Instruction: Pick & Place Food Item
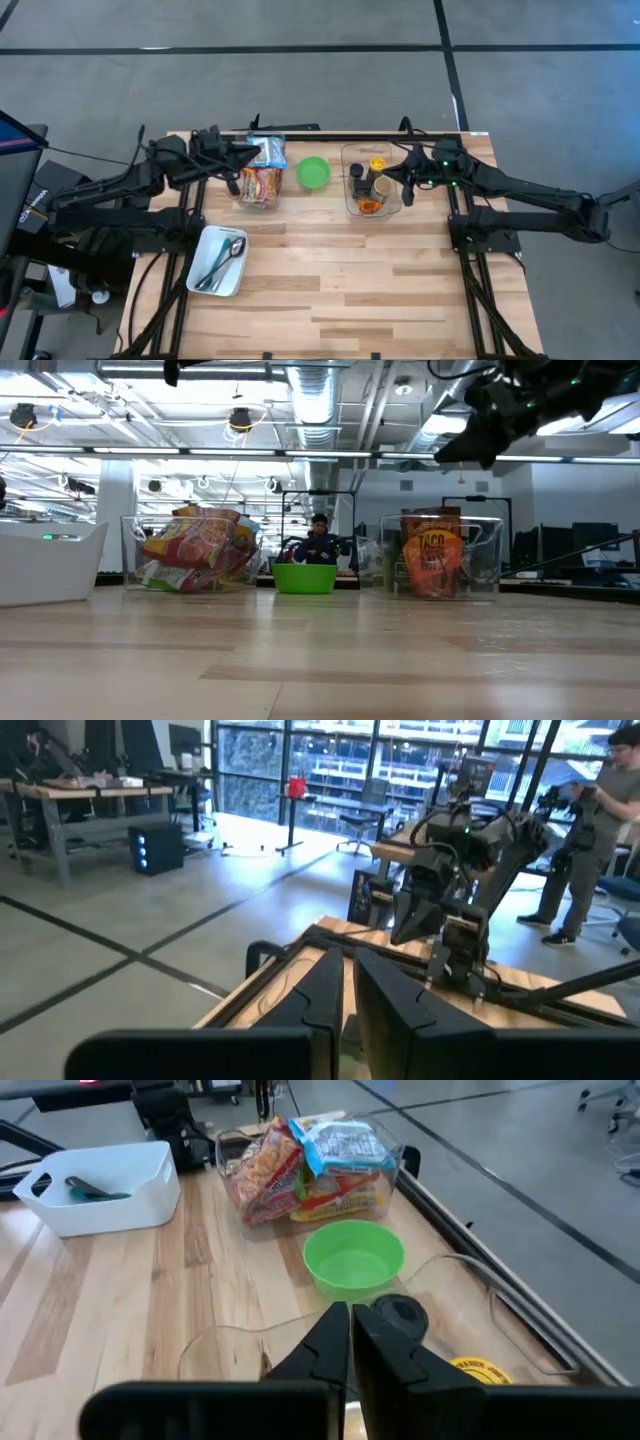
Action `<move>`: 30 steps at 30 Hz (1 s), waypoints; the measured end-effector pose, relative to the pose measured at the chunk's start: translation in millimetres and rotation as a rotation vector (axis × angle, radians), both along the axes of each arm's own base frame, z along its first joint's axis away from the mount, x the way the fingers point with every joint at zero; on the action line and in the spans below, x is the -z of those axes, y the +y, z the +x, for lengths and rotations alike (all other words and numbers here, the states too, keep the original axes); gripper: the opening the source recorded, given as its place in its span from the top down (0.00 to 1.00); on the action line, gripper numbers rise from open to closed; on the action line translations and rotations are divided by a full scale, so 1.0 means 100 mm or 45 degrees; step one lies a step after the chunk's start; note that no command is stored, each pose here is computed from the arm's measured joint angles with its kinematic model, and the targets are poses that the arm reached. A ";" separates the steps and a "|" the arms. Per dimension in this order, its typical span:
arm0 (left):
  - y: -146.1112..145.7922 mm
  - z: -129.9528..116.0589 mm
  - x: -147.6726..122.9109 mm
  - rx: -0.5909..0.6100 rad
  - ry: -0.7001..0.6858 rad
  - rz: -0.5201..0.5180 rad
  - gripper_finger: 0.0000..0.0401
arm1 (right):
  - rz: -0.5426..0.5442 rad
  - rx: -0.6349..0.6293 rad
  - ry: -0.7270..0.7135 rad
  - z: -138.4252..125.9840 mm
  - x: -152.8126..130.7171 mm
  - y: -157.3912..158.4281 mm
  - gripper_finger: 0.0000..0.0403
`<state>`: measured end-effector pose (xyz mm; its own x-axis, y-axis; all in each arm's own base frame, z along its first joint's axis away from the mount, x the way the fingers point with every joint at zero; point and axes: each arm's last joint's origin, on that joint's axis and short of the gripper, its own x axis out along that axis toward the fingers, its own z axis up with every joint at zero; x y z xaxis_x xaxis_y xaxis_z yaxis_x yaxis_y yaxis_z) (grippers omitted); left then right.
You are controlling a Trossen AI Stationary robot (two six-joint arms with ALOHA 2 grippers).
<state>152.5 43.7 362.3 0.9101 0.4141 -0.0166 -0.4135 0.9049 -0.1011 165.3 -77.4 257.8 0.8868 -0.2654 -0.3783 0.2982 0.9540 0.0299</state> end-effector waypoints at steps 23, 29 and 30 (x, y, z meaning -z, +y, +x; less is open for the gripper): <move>-0.16 -0.63 -0.05 -0.002 -0.043 -0.002 0.94 | -0.104 -0.013 -0.310 -0.61 -0.38 0.33 0.97; -0.19 -0.77 -0.08 -0.002 -0.093 0.011 0.95 | -0.110 -0.007 -0.395 -0.76 -0.41 0.40 0.97; -0.20 -0.79 -0.08 -0.002 -0.103 0.013 0.95 | -0.115 -0.007 -0.407 -0.78 -0.41 0.41 0.97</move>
